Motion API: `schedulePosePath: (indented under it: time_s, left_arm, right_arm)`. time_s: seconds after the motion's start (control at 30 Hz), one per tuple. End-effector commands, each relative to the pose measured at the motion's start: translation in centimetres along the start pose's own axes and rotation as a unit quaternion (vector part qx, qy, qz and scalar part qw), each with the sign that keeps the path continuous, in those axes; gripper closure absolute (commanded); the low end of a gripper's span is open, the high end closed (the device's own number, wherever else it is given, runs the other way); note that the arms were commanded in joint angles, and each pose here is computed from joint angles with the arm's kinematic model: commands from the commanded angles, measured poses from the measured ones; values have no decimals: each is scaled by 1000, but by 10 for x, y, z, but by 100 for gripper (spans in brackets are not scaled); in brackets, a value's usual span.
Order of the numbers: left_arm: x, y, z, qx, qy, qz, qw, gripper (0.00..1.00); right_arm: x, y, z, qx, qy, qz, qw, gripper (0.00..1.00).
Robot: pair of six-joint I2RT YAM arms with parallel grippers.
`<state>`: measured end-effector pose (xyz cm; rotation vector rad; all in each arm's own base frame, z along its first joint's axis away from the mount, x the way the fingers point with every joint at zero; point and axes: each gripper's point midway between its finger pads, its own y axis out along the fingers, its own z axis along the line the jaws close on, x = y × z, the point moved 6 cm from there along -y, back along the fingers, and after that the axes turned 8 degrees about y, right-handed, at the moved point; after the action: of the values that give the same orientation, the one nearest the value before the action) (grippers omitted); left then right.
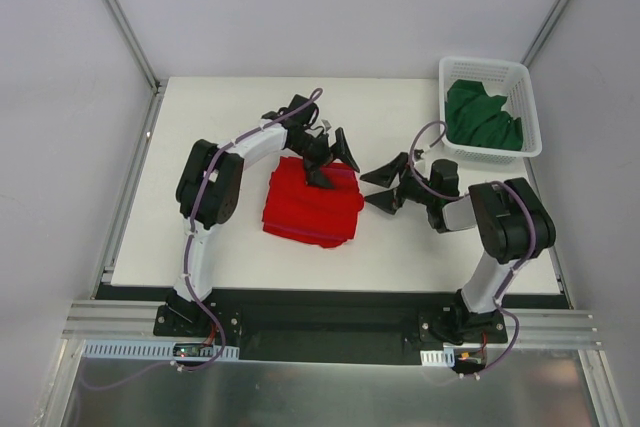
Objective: Fold and stack the t-shirts
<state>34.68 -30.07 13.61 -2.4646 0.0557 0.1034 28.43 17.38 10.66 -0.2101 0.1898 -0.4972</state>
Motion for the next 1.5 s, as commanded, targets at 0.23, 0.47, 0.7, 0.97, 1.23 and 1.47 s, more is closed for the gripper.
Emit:
schedulePosePath:
  time_s: [0.23, 0.47, 0.7, 0.97, 1.23, 1.47]
  left_arm:
    - [-11, -14, -10, -7, 20, 0, 1000, 1]
    - [4, -28, -21, -8, 33, -32, 999, 1]
    - [28, -39, -41, -30, 40, -45, 998, 1]
    - [27, -37, -38, -30, 40, -38, 998, 1]
    - [23, -40, -30, -24, 41, -34, 998, 1]
    - [19, -42, -29, -27, 40, -29, 998, 1]
  right_arm:
    - [-4, 19, 38, 108, -22, 25, 994, 4]
    - [-11, 9, 38, 59, -50, 24, 997, 4]
    - [-14, -2, 36, -24, -87, 16, 996, 4]
    - [-16, -4, 14, -54, -70, 14, 996, 4]
    - [-17, -2, 12, -61, -70, 13, 996, 4]
    - [-10, 11, 17, -50, -75, 6, 996, 4]
